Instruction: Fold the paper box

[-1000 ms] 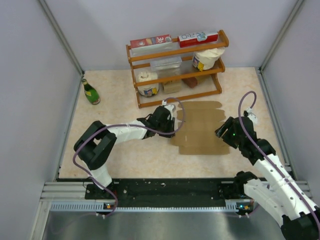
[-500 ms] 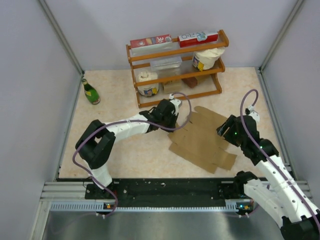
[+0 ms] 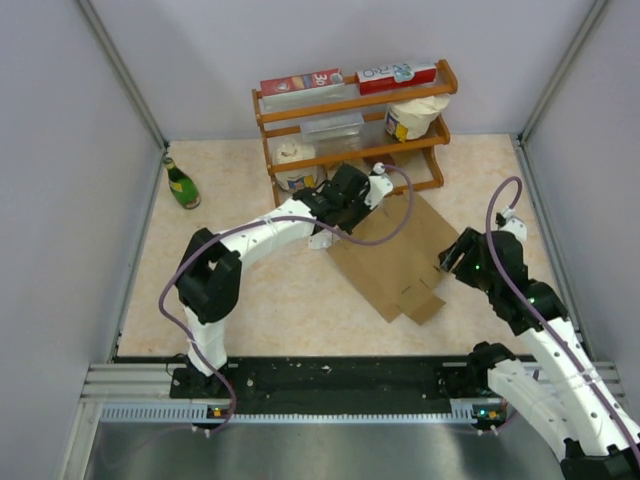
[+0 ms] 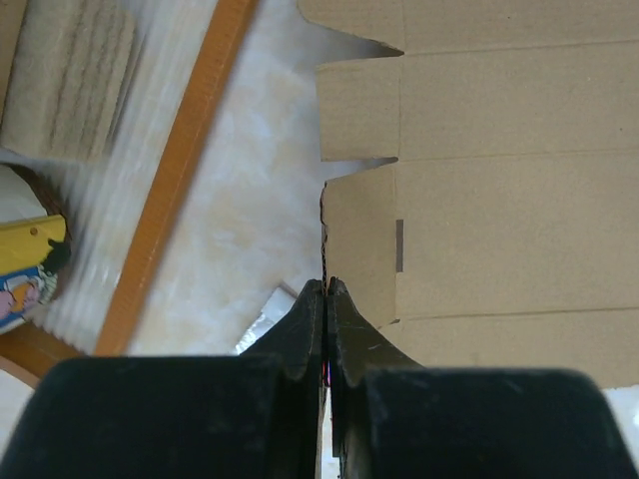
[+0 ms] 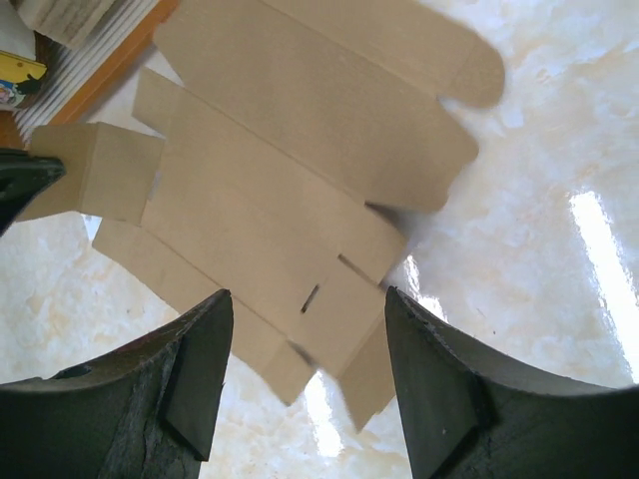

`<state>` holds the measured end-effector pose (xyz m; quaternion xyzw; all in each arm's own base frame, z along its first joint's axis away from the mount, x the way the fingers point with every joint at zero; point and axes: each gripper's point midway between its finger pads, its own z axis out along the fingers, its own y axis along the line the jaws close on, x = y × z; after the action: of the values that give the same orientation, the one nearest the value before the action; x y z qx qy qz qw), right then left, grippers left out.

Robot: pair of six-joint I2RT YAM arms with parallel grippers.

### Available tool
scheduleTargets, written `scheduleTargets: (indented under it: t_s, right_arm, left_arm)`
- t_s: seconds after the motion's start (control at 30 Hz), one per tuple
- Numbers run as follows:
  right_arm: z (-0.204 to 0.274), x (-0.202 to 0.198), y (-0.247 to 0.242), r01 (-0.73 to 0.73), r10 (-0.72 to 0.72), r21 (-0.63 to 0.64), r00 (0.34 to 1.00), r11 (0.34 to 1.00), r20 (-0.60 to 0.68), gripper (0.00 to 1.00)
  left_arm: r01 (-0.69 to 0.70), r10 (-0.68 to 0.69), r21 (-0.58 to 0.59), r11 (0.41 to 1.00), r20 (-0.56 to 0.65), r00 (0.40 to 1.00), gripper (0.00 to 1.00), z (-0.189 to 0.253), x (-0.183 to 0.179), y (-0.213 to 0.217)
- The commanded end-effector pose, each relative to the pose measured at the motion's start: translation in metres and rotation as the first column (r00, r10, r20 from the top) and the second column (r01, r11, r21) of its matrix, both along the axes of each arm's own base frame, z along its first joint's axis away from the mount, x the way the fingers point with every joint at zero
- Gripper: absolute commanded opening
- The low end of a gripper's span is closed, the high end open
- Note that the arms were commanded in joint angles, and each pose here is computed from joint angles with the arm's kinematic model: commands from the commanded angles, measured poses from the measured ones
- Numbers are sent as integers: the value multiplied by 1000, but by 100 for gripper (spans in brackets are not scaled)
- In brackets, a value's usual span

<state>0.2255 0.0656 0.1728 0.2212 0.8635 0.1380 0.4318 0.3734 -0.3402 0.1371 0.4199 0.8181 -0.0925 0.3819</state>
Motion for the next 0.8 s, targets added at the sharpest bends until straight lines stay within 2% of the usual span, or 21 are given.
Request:
scheduleTargets:
  t_s: [0.0,0.1,0.3,0.43,0.6,0.67,0.77]
  right_arm:
    - [32,4,-8,11,-9,-19,996,1000,88,62]
    - [35,2,-9,8,-5,-27,995,1000,96,62]
    - [38,0,-11,3,1,-42,995,999,103,62]
    - [37,-1,-11,-2,6,-46,995,999,100,62]
    - [34,-2,-12,-4,9,-57,996,998,93,62]
    - [34,-3,-13,-5,11,-62,995,998,95,62]
    - [35,-3,-14,-4,11,-67,995,998,103,62]
  left_arm:
    - [209,-215,177,962,20,976,0,-8,3,0]
    - [287,-292,210,935,-10,956,0,-13,1,-4]
    - [416,-417,196,888,-38,908,0,-17,-9,-15]
    - [516,-514,141,845,-52,856,0,-7,-19,-32]
    - [619,-620,63,783,-12,785,1,8,-34,-59]
    - [663,-666,73,745,5,746,1,8,-43,-70]
    - [676,-683,135,724,11,730,3,-3,-43,-78]
